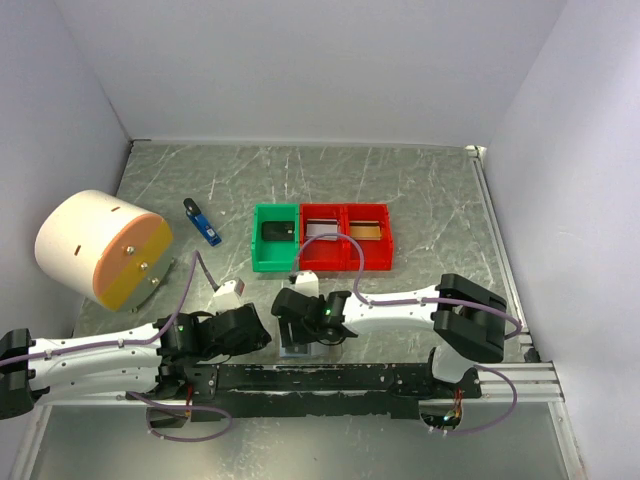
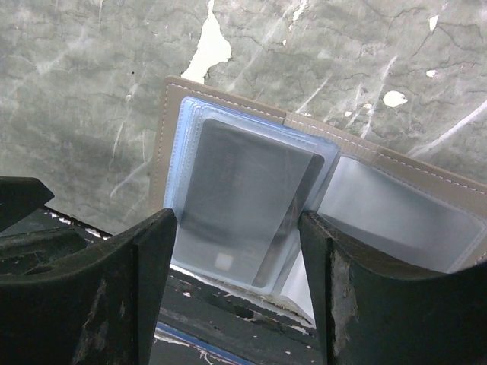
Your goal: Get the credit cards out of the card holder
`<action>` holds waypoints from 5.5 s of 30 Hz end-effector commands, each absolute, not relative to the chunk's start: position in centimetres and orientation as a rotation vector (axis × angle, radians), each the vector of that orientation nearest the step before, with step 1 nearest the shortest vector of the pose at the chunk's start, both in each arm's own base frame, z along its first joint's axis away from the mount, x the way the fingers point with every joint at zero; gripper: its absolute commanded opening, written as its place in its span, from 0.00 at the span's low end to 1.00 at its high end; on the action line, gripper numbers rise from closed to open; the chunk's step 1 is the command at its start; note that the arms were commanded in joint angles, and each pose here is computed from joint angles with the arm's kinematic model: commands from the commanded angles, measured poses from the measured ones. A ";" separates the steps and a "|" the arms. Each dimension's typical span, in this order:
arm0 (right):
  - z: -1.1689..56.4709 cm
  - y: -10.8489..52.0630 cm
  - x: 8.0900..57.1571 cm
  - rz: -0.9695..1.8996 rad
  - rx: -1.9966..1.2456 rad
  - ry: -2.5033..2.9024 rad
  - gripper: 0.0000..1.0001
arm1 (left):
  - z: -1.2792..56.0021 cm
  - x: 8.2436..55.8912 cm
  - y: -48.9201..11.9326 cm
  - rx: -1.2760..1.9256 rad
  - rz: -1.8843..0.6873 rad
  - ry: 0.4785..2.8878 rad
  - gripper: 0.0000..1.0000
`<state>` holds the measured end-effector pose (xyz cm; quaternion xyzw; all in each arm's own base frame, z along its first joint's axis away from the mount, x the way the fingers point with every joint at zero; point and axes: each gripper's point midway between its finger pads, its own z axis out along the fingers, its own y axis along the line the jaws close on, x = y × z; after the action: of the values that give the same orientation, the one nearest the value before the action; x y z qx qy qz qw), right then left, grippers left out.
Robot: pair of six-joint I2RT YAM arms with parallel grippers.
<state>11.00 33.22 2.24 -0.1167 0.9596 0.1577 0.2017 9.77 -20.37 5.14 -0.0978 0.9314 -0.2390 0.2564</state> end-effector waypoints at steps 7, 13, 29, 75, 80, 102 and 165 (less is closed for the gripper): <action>0.6 31.7 10.8 0.410 -0.324 2.683 0.59 | 5.7 9.9 -21.0 -0.260 -0.677 2.515 0.55; 0.6 31.8 10.5 0.517 -0.315 2.683 0.58 | 6.4 10.0 -21.6 -0.239 -0.724 2.491 0.56; 0.9 31.7 10.3 0.618 -0.293 2.656 0.58 | 6.5 9.5 -22.8 -0.182 -0.804 2.497 0.56; 0.2 31.3 11.1 0.675 -0.238 2.665 0.62 | 6.8 10.0 -23.3 -0.191 -0.829 2.466 0.58; 0.1 30.5 11.9 0.479 -0.295 2.687 0.68 | 6.8 10.2 -22.8 -0.244 -0.805 2.464 0.58; 0.3 32.8 10.5 0.723 -0.311 2.660 0.62 | 7.2 10.0 -22.1 -0.240 -0.835 2.445 0.60; 13.0 28.8 19.7 0.846 0.171 2.305 0.72 | 7.5 10.4 -26.3 0.127 -0.528 2.594 0.07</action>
<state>18.92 29.99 12.40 0.0298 0.8913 0.3270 0.3126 10.31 -26.66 7.05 0.0004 0.9362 -0.2505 0.2464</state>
